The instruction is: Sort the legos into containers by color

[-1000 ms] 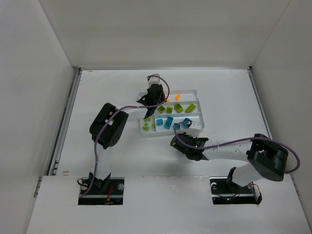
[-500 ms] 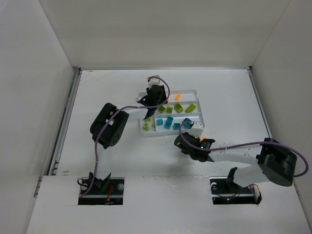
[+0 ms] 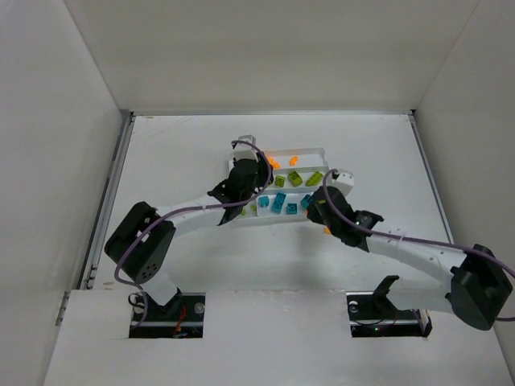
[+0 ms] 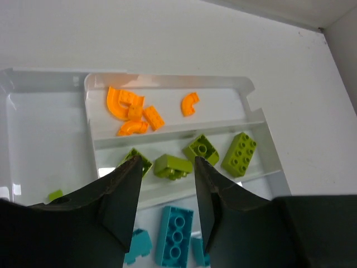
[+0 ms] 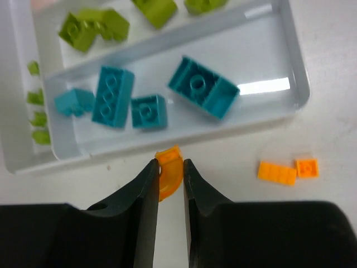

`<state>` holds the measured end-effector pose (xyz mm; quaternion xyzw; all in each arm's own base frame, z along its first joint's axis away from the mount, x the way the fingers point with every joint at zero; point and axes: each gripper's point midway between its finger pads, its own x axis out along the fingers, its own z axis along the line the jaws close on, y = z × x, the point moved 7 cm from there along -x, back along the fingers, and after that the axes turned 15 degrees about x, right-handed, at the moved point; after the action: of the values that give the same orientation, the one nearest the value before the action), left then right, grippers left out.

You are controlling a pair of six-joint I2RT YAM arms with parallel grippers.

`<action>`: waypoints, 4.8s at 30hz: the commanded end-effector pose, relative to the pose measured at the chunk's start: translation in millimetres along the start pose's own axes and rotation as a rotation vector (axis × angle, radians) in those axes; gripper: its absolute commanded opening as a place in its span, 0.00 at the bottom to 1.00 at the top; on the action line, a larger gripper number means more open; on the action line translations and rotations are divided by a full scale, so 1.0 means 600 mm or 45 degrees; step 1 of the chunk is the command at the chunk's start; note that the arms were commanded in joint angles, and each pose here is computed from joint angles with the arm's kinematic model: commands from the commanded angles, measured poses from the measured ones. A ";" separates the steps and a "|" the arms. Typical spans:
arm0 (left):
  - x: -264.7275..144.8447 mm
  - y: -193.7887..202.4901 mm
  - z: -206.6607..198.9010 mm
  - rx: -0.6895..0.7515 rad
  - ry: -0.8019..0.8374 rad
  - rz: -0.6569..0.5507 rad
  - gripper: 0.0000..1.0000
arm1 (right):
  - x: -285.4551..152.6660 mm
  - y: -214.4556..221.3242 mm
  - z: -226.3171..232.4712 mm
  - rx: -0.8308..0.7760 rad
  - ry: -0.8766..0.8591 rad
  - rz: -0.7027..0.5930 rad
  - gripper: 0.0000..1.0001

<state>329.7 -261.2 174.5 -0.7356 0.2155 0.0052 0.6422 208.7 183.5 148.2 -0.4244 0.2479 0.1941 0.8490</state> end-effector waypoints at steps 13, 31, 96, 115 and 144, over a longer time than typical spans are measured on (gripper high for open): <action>-0.140 0.136 -0.117 0.132 0.353 0.138 0.38 | 0.252 -0.240 0.124 0.113 -0.110 -0.196 0.18; -0.151 0.201 -0.230 0.211 0.602 0.254 0.40 | 0.297 -0.249 0.097 0.104 0.001 -0.150 0.36; -0.153 0.134 -0.211 0.252 0.385 0.115 0.18 | 0.020 -0.034 -0.150 0.139 0.312 -0.062 0.50; -0.033 -0.022 -0.092 -0.096 0.138 -0.086 0.19 | 0.046 -0.012 -0.144 0.030 0.384 0.039 0.39; 0.058 0.007 -0.073 -0.074 0.100 0.014 0.19 | 0.004 -0.052 -0.107 0.080 0.203 -0.034 0.19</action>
<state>351.0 -316.2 130.7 -0.7309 0.2681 0.0251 0.6272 206.2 108.2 107.2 -0.4240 0.3500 0.1415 0.8232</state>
